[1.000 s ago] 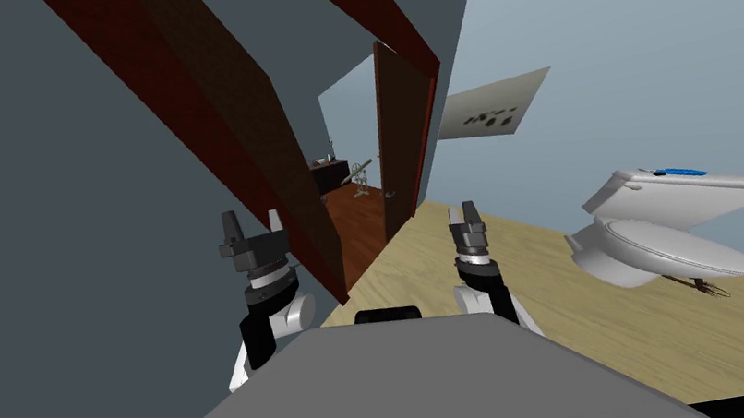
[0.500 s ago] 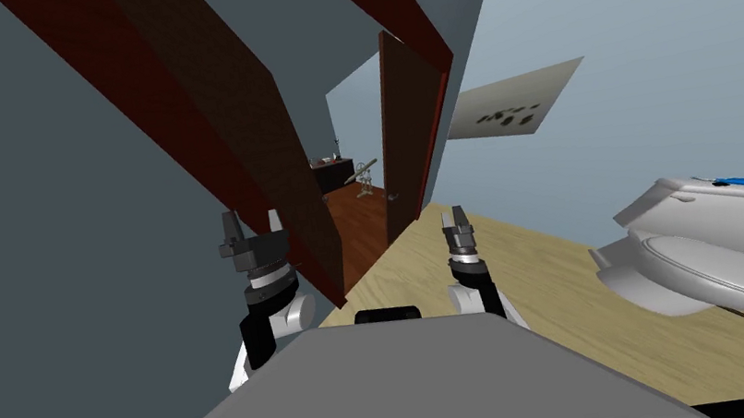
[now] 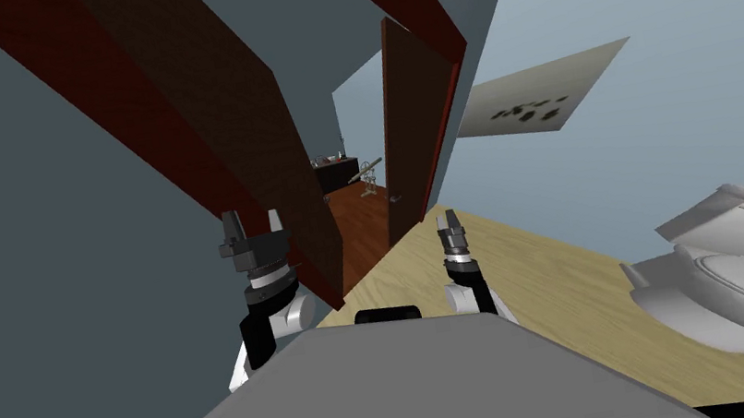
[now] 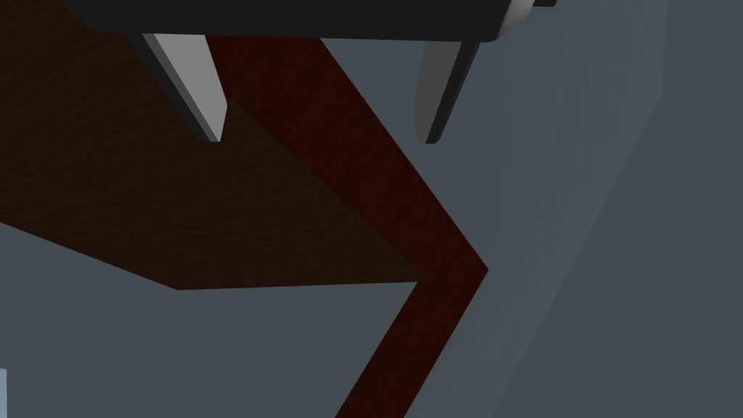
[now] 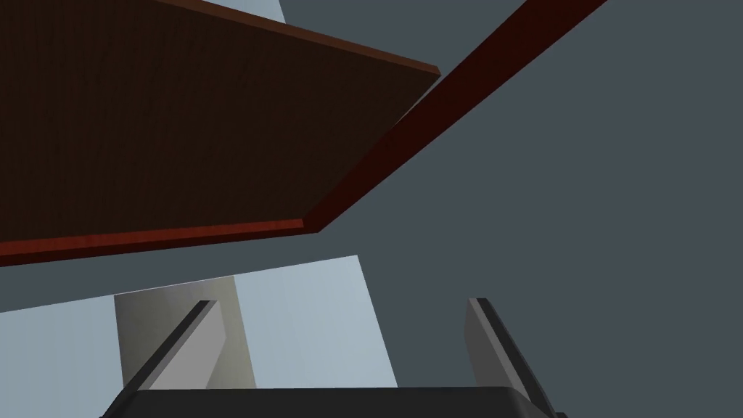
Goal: Push the door open
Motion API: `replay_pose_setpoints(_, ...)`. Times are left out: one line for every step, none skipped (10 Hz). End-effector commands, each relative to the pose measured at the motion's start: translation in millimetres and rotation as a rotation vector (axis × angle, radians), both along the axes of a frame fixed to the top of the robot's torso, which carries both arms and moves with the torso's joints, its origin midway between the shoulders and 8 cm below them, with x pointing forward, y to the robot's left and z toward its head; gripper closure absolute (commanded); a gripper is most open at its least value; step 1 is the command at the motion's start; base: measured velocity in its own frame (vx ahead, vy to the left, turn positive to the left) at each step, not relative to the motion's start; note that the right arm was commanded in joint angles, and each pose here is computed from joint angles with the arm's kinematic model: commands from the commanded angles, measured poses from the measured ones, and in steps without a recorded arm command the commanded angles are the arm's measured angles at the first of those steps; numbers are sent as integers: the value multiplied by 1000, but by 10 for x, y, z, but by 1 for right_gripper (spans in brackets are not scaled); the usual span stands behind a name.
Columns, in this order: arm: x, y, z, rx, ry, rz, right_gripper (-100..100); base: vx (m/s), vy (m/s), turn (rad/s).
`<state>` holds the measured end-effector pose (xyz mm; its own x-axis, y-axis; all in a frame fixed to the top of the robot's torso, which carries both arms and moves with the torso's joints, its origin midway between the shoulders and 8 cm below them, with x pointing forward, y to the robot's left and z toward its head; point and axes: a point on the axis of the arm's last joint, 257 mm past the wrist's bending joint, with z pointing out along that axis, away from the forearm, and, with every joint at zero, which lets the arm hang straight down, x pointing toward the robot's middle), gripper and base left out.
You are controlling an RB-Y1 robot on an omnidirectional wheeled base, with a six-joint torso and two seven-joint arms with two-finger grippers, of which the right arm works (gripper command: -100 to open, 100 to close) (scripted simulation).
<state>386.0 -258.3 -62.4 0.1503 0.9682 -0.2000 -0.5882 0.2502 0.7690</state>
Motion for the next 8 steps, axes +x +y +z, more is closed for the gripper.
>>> replay_pose_setpoints(44, 11, -111, 6, 17, 5, -100, 72, -74, 99)
replay_pose_setpoints(76, 17, -174, 11, 28, 8, -100, 82, -101, 106)
replay_pose_setpoints(107, 23, -236, 15, 40, 11, -100, 80, -100, 128)
replay_pose_setpoints(167, 36, -360, 23, 62, 16, -100, 94, -129, 201)
replay_pose_setpoints(196, 43, -423, 26, 73, 19, -100, 110, -153, 133)
replay_pose_setpoints(224, 51, -486, 30, 85, 22, -100, 103, -157, 92)
replay_pose_setpoints(254, 59, -552, 35, 97, 25, -100, 89, -116, 145)
replay_pose_setpoints(282, 68, -618, 39, 109, 27, -100, 77, -96, 121)
